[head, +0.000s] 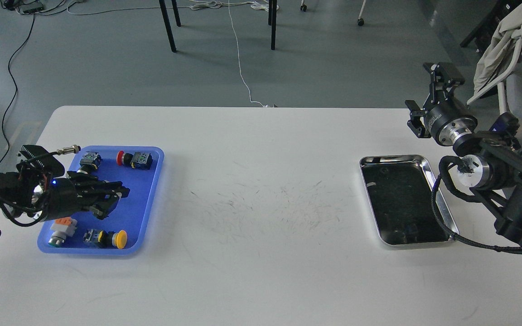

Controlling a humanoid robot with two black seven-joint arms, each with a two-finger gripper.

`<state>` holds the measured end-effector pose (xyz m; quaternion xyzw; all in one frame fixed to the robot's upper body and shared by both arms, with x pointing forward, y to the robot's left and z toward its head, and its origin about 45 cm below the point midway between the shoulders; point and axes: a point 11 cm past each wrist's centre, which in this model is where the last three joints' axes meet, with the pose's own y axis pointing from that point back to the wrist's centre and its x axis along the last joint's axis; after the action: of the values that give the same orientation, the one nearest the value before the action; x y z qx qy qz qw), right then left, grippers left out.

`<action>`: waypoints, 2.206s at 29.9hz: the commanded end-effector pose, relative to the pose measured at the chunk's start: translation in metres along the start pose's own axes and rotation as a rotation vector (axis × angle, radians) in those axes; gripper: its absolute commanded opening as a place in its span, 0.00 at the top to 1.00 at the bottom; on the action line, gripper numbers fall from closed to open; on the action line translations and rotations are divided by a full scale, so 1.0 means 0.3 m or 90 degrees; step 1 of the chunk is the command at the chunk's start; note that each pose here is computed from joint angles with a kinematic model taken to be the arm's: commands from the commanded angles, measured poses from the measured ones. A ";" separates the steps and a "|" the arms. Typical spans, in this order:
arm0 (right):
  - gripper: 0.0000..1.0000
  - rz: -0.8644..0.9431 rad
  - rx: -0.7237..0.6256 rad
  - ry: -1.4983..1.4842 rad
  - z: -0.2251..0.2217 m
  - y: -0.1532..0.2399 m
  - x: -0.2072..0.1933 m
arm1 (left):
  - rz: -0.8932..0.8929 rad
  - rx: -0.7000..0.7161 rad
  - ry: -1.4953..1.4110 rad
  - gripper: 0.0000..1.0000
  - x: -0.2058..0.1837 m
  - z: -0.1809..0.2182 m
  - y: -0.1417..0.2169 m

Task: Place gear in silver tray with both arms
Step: 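Lift the black gear and carry it toward the table center, then hold the black gear with the left gripper over the table center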

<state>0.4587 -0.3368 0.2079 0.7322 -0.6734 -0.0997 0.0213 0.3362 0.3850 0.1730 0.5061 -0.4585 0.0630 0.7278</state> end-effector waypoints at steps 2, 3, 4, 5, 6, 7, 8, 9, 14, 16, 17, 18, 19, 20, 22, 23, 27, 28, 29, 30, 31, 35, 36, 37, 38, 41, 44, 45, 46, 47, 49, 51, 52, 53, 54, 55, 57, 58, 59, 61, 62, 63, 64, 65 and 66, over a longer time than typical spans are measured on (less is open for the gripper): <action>0.02 -0.001 0.000 0.001 0.000 0.000 -0.002 | 0.041 -0.035 -0.018 0.89 0.144 0.053 0.015; 0.02 0.000 0.002 0.000 -0.004 -0.002 -0.003 | 0.048 -0.044 -0.026 0.89 0.173 0.069 0.013; 0.02 0.003 0.005 -0.003 -0.010 -0.003 0.000 | 0.053 -0.055 -0.034 0.89 0.199 0.087 0.007; 0.02 0.008 0.010 -0.008 -0.018 -0.004 0.004 | 0.060 -0.065 -0.042 0.89 0.225 0.105 0.004; 0.02 0.017 0.015 -0.010 -0.026 -0.005 0.011 | 0.067 -0.081 -0.052 0.89 0.258 0.135 -0.001; 0.02 0.024 0.019 -0.015 -0.034 -0.007 0.018 | 0.076 -0.102 -0.063 0.89 0.287 0.173 -0.003; 0.02 0.031 0.024 -0.021 -0.043 -0.007 0.026 | 0.083 -0.130 -0.078 0.89 0.320 0.225 -0.007; 0.02 0.035 0.027 -0.031 -0.048 -0.007 0.030 | 0.086 -0.152 -0.088 0.89 0.342 0.266 -0.011; 0.02 0.051 0.034 -0.069 -0.065 -0.008 0.051 | 0.100 -0.253 -0.141 0.89 0.440 0.462 -0.066; 0.02 0.058 0.035 -0.088 -0.067 -0.008 0.057 | 0.103 -0.281 -0.166 0.89 0.474 0.522 -0.095; 0.02 0.060 0.036 -0.096 -0.069 -0.008 0.059 | 0.102 -0.299 -0.174 0.89 0.484 0.559 -0.114; 0.02 0.062 0.039 -0.103 -0.075 -0.009 0.061 | 0.100 -0.310 -0.179 0.88 0.491 0.583 -0.129; 0.02 0.064 0.042 -0.107 -0.081 -0.009 0.064 | 0.100 -0.322 -0.185 0.88 0.503 0.610 -0.143; 0.02 0.066 0.046 -0.111 -0.086 -0.010 0.065 | 0.102 -0.333 -0.191 0.88 0.516 0.635 -0.152; 0.02 0.073 0.049 -0.117 -0.090 -0.012 0.073 | 0.102 -0.348 -0.205 0.88 0.539 0.673 -0.171; 0.02 0.078 0.049 -0.120 -0.087 -0.013 0.079 | 0.102 -0.352 -0.209 0.88 0.554 0.688 -0.186; 0.02 0.084 0.053 -0.122 -0.091 -0.016 0.087 | 0.102 -0.365 -0.216 0.88 0.589 0.739 -0.247; 0.02 0.084 0.054 -0.123 -0.093 -0.017 0.086 | 0.105 -0.373 -0.223 0.88 0.603 0.763 -0.258; 0.02 0.084 0.054 -0.123 -0.093 -0.017 0.086 | 0.104 -0.383 -0.227 0.88 0.610 0.790 -0.272; 0.02 0.084 0.055 -0.123 -0.097 -0.018 0.085 | 0.102 -0.394 -0.230 0.87 0.617 0.820 -0.287; 0.02 0.084 0.056 -0.124 -0.098 -0.018 0.086 | 0.101 -0.397 -0.230 0.87 0.621 0.834 -0.304; 0.02 0.091 0.066 -0.135 -0.116 -0.019 0.096 | 0.095 -0.406 -0.231 0.87 0.640 0.897 -0.380; 0.02 0.091 0.069 -0.139 -0.119 -0.020 0.095 | 0.096 -0.412 -0.233 0.87 0.645 0.922 -0.395; 0.02 0.091 0.069 -0.139 -0.120 -0.020 0.096 | 0.095 -0.413 -0.231 0.87 0.649 0.936 -0.413; 0.02 0.092 0.070 -0.140 -0.121 -0.020 0.096 | 0.094 -0.410 -0.229 0.87 0.653 0.943 -0.431; 0.02 0.093 0.070 -0.140 -0.121 -0.020 0.097 | 0.091 -0.405 -0.219 0.87 0.663 0.982 -0.499; 0.02 0.097 0.071 -0.140 -0.123 -0.020 0.100 | 0.086 -0.424 -0.215 0.87 0.660 1.072 -0.548; 0.02 0.101 0.069 -0.140 -0.120 -0.019 0.103 | 0.084 -0.423 -0.210 0.87 0.657 1.082 -0.564; 0.02 0.102 0.069 -0.140 -0.118 -0.019 0.101 | 0.081 -0.409 -0.202 0.87 0.655 1.059 -0.577; 0.02 0.102 0.068 -0.139 -0.117 -0.019 0.101 | 0.078 -0.394 -0.194 0.87 0.651 1.032 -0.588; 0.02 0.101 0.066 -0.136 -0.114 -0.019 0.099 | 0.073 -0.356 -0.176 0.87 0.645 0.963 -0.613; 0.02 0.101 0.063 -0.134 -0.108 -0.018 0.100 | 0.067 -0.320 -0.156 0.87 0.635 0.894 -0.634; 0.02 0.101 0.062 -0.134 -0.105 -0.017 0.101 | 0.066 -0.305 -0.147 0.87 0.628 0.864 -0.642; 0.02 0.101 0.062 -0.134 -0.105 -0.017 0.101 | 0.062 -0.289 -0.140 0.87 0.620 0.834 -0.650; 0.02 0.101 0.062 -0.134 -0.105 -0.017 0.101 | 0.061 -0.281 -0.132 0.87 0.612 0.817 -0.655; 0.02 0.101 0.062 -0.133 -0.104 -0.017 0.100 | 0.056 -0.278 -0.125 0.87 0.595 0.809 -0.660; 0.02 0.101 0.061 -0.133 -0.103 -0.017 0.100 | 0.049 -0.276 -0.115 0.87 0.568 0.803 -0.667; 0.02 0.099 0.061 -0.132 -0.102 -0.017 0.099 | 0.049 -0.277 -0.110 0.87 0.562 0.803 -0.669; 0.02 0.099 0.061 -0.132 -0.102 -0.017 0.099 | 0.046 -0.279 -0.106 0.87 0.550 0.805 -0.671; 0.02 0.098 0.061 -0.132 -0.102 -0.017 0.098 | 0.047 -0.280 -0.098 0.87 0.544 0.804 -0.673; 0.02 0.098 0.061 -0.132 -0.102 -0.017 0.098 | 0.050 -0.282 -0.091 0.87 0.542 0.804 -0.673; 0.02 0.098 0.061 -0.131 -0.102 -0.017 0.098 | 0.045 -0.284 -0.086 0.87 0.527 0.807 -0.676; 0.02 0.098 0.060 -0.130 -0.100 -0.017 0.097 | 0.041 -0.287 -0.079 0.87 0.509 0.810 -0.679; 0.02 0.097 0.060 -0.129 -0.100 -0.017 0.097 | 0.042 -0.291 -0.073 0.87 0.506 0.816 -0.679; 0.02 0.098 0.059 -0.129 -0.097 -0.016 0.098 | 0.043 -0.293 -0.071 0.87 0.504 0.818 -0.680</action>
<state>0.4711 -0.3684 0.2330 0.6646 -0.7301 -0.1406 -0.0743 0.3923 0.0365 0.1660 0.3189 -0.5246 -0.0482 0.7879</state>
